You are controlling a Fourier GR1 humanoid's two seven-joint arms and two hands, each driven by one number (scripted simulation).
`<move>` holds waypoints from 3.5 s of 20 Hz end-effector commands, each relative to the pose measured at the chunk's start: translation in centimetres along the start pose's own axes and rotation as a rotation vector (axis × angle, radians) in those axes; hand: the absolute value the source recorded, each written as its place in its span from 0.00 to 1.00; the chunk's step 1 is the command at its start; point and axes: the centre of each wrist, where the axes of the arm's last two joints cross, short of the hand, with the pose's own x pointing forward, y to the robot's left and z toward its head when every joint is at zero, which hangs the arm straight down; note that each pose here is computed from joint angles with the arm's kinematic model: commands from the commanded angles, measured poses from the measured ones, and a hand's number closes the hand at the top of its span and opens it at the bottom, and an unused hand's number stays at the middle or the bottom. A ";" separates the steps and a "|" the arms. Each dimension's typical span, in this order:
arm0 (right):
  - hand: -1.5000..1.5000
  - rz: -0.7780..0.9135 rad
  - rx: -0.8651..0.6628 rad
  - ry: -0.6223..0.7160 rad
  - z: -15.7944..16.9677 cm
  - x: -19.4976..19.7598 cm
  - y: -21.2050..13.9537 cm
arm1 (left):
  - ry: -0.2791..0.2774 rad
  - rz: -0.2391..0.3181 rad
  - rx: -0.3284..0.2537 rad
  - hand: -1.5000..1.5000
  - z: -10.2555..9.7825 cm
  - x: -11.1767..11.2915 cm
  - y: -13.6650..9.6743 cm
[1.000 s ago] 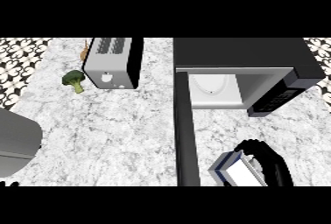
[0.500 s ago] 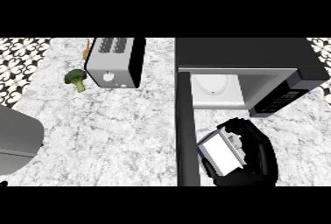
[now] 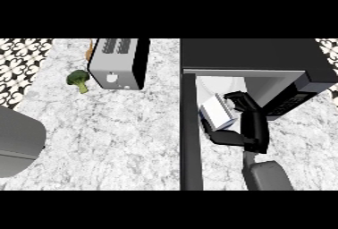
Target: Pick up the milk, place it into the microwave and close the microwave
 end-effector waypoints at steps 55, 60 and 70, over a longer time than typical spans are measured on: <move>1.00 0.772 -0.326 -0.069 -12.2 -5.9 -8.1 | 0.034 0.025 -0.094 0.00 -4.3 -3.6 1.8; 1.00 0.809 -0.266 -0.105 -12.0 -6.2 -7.2 | 0.039 0.023 -0.077 0.00 -4.8 -4.0 1.2; 0.00 0.849 -0.272 -0.143 -11.8 -6.5 -4.9 | 0.020 0.023 -0.095 0.00 -6.1 -4.8 1.7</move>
